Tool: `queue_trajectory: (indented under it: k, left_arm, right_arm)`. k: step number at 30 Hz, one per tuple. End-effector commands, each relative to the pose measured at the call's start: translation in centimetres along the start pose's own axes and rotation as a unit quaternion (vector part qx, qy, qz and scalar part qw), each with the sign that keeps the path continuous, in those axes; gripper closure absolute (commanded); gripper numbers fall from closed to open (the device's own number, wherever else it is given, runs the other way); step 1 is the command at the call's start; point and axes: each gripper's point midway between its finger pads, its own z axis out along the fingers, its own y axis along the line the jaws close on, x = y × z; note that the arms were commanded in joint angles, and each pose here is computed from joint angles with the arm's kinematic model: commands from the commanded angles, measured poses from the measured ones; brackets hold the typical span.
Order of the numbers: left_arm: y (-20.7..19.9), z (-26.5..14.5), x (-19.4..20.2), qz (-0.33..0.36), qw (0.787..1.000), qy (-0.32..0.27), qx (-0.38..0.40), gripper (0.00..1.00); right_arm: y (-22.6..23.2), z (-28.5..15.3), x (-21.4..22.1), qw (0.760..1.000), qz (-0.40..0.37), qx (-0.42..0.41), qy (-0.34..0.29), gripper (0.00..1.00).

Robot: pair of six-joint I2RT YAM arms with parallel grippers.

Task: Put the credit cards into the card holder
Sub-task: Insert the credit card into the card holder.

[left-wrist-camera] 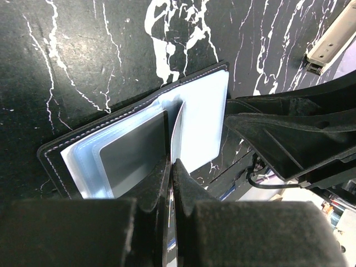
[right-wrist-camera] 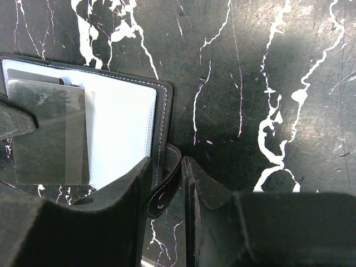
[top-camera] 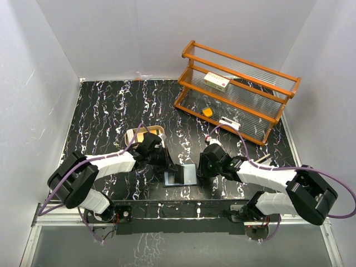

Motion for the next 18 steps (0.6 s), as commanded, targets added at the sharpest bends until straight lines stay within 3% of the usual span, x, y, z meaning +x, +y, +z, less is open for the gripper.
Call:
queue_trajectory:
  k: [1,18]
  left_arm:
    - [2.4,0.5,0.8,0.002,0.999,0.005,-0.04,1.0]
    - [4.2,1.1,0.3,-0.007,0.996,-0.008,-0.088,1.0]
  right_arm:
    - [-1.1,0.1,1.6,1.0,0.004,0.012,0.02,0.74]
    - [-1.0,0.2,3.0,0.999,0.029,-0.003,0.037,0.74]
